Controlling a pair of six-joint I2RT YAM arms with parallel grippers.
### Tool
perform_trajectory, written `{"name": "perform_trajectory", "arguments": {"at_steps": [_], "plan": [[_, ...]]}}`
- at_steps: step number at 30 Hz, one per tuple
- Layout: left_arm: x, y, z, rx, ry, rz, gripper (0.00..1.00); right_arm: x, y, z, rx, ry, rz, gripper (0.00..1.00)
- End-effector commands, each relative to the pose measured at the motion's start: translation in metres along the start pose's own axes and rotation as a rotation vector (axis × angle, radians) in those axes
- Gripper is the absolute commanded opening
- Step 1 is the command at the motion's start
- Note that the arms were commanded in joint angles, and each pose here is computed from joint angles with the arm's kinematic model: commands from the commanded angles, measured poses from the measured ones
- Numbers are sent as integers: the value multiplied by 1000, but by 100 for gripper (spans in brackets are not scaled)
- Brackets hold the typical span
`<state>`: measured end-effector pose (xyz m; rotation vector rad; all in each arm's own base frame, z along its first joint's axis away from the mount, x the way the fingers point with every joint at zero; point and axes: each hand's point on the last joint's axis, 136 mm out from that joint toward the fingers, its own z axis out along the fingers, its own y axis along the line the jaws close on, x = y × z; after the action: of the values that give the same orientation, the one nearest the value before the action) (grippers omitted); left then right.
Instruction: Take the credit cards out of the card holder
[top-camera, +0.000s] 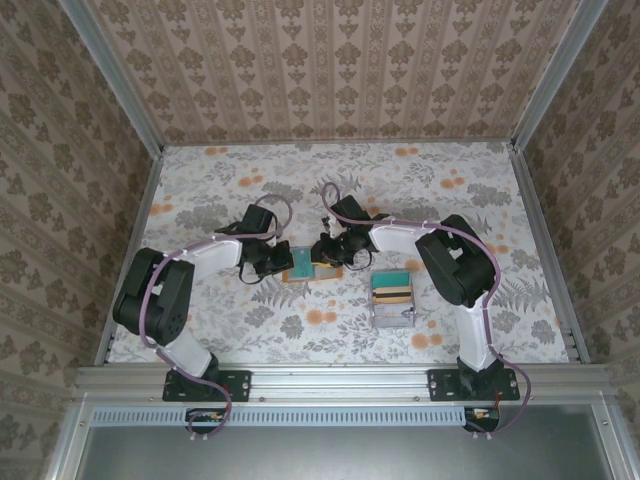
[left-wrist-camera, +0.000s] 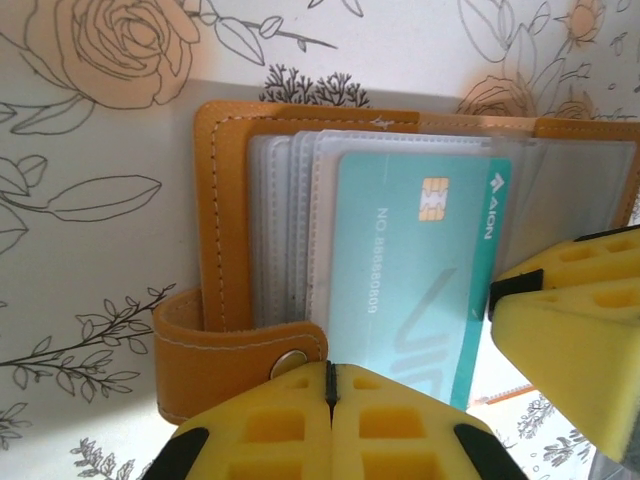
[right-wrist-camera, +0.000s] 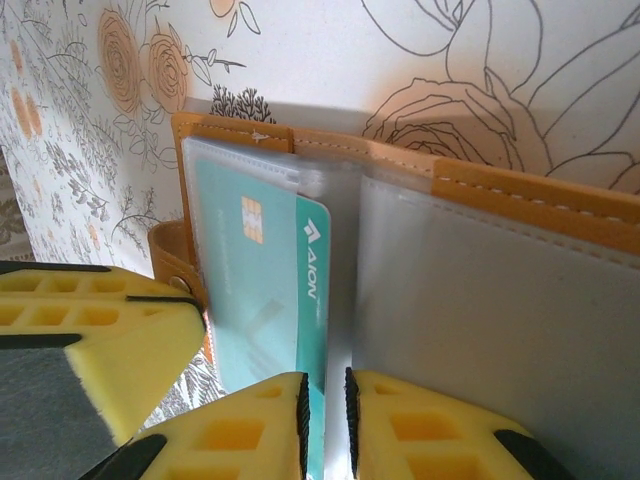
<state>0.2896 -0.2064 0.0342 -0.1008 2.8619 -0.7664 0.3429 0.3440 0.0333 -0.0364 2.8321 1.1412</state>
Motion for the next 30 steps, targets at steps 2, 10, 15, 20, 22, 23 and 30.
{"name": "perform_trajectory", "arguments": {"at_steps": [2,10,15,20,22,23,30], "plan": [[15,15,11,-40,51,-19,0,-2,7,5,-24,17,-4,21],[20,19,14,-49,61,-29,0,2,1,11,9,31,6,22],[21,21,14,-55,63,-32,0,4,-9,8,65,21,11,26],[22,21,14,-54,66,-30,0,6,-1,14,4,41,20,22],[22,21,14,-54,67,-32,0,5,4,15,-13,41,11,19],[22,20,15,-52,68,-32,0,4,5,16,-16,41,11,19],[22,20,15,-47,69,-32,0,3,16,16,-62,43,0,19]]}}
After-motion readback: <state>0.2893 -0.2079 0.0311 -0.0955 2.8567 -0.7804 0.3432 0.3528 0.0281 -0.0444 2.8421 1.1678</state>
